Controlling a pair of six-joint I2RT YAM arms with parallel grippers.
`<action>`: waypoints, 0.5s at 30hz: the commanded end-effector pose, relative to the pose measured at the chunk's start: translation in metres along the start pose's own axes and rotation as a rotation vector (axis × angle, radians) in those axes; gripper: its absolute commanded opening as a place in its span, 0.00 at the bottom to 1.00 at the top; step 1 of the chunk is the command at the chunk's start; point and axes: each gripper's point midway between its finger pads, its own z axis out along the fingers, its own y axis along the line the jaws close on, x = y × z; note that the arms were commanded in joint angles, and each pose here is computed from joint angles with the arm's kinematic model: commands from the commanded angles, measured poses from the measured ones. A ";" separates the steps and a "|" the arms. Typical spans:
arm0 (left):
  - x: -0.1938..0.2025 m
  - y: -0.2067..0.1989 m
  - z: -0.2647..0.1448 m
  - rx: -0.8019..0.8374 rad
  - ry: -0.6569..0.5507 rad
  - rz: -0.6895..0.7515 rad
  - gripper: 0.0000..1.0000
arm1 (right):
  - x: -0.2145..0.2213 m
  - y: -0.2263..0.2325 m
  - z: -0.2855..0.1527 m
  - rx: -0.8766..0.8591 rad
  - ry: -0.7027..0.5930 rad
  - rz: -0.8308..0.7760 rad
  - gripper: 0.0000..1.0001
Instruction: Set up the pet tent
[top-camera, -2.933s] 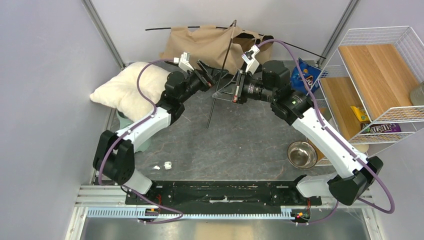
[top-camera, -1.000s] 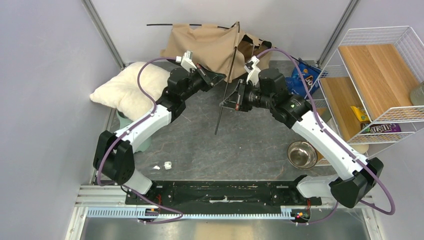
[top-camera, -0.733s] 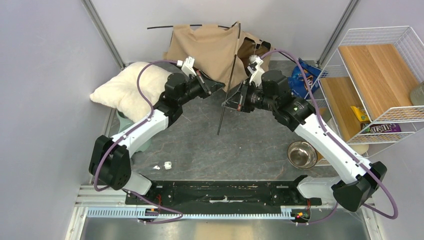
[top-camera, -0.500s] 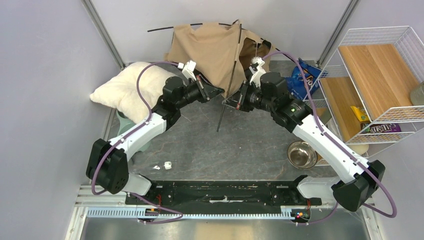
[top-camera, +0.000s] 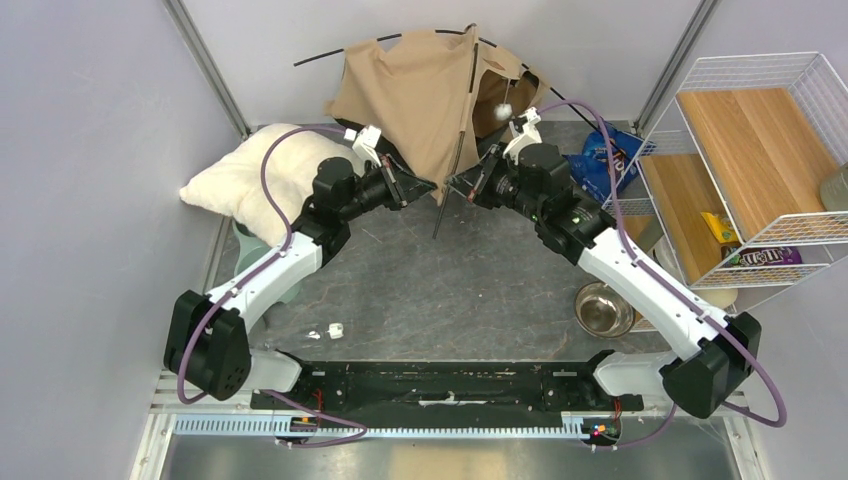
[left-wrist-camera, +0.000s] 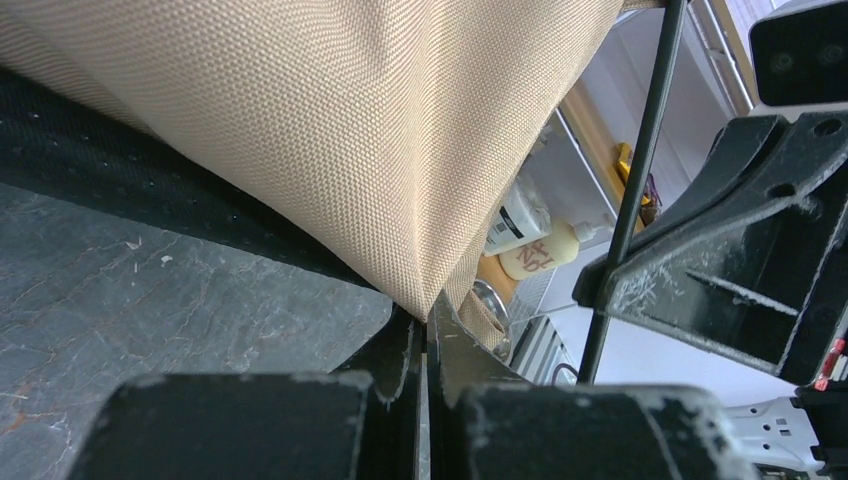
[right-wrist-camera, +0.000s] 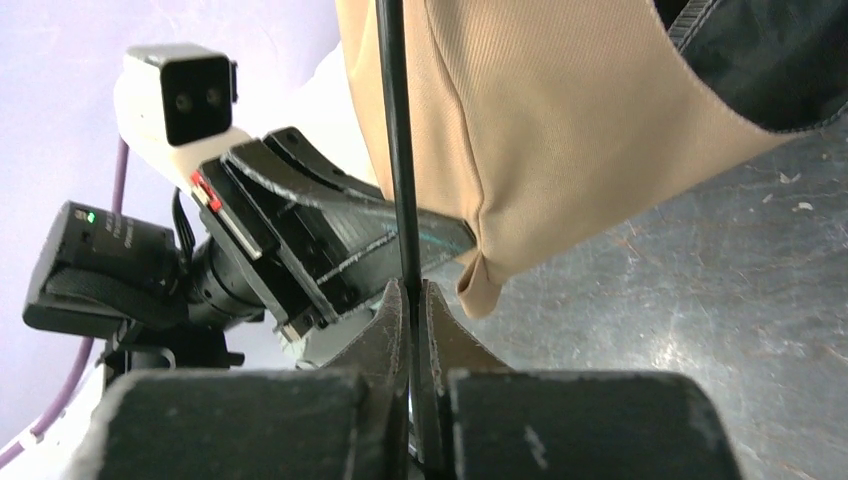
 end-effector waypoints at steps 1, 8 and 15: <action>0.045 0.005 -0.018 -0.011 0.188 -0.021 0.02 | -0.095 0.009 0.010 -0.019 -0.403 0.117 0.00; 0.061 0.018 -0.023 -0.059 0.246 -0.028 0.02 | -0.119 0.009 0.013 -0.027 -0.526 0.234 0.00; 0.067 0.027 -0.027 -0.089 0.269 0.011 0.02 | -0.134 0.013 0.008 -0.033 -0.584 0.292 0.00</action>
